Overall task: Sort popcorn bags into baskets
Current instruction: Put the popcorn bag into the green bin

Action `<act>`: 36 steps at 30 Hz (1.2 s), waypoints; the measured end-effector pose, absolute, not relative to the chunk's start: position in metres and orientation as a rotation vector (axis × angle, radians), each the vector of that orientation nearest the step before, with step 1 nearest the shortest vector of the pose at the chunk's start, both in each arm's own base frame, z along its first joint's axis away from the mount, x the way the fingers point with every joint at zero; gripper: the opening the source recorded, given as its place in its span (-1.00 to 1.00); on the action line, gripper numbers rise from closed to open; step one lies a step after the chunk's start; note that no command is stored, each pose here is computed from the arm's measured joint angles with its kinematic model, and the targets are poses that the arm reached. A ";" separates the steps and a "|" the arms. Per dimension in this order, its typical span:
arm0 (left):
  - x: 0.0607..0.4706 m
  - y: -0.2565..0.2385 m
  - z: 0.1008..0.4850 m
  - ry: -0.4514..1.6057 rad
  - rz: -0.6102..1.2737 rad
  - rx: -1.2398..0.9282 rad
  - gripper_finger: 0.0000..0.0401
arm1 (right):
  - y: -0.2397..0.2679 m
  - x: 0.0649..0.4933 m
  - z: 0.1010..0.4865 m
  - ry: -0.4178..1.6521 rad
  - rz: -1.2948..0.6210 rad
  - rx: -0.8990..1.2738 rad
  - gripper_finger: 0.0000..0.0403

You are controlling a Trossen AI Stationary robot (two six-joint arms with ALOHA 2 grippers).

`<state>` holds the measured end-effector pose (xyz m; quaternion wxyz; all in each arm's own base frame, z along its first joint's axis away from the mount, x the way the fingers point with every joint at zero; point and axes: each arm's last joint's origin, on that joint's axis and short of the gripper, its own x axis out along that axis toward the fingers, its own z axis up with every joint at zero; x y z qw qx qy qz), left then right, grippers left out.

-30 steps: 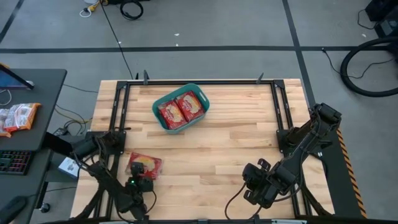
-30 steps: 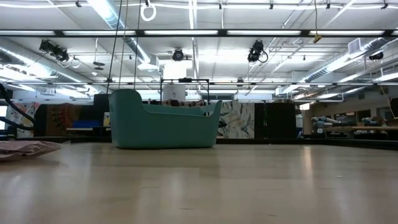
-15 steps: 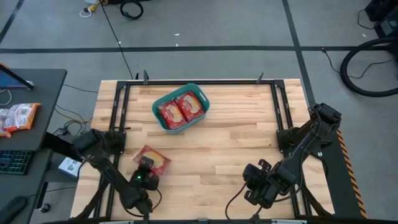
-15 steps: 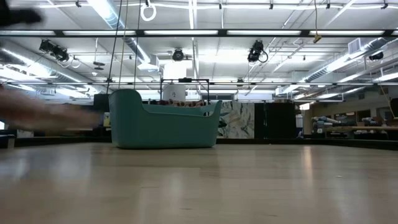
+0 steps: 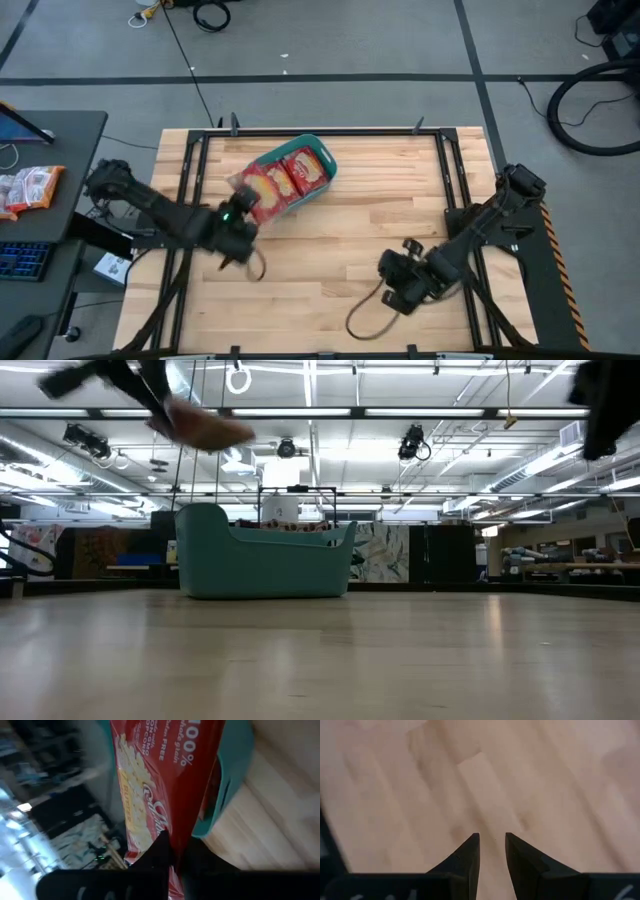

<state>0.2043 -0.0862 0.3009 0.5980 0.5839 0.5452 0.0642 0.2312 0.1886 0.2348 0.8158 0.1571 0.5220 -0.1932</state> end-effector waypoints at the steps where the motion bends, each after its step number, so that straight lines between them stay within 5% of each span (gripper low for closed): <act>1: 0.209 -0.073 0.298 1.303 0.124 1.356 -0.89 | 0.183 0.236 0.235 1.117 -0.406 0.307 -0.52; 6: 0.237 -0.025 0.273 1.358 0.007 1.357 -0.89 | 0.148 0.261 0.235 1.140 -0.385 0.191 -0.52; 13: 0.267 0.033 0.251 1.184 -0.053 1.439 -0.89 | 0.101 0.287 0.236 1.165 -0.339 0.105 -0.52; 19: 0.278 0.084 0.218 1.294 -0.097 1.348 -0.83 | 0.069 0.305 0.238 1.125 -0.314 0.081 -0.52; 36: 0.304 0.100 0.191 1.222 -0.030 1.281 -0.80 | 0.049 0.317 0.241 1.080 -0.234 0.182 -0.52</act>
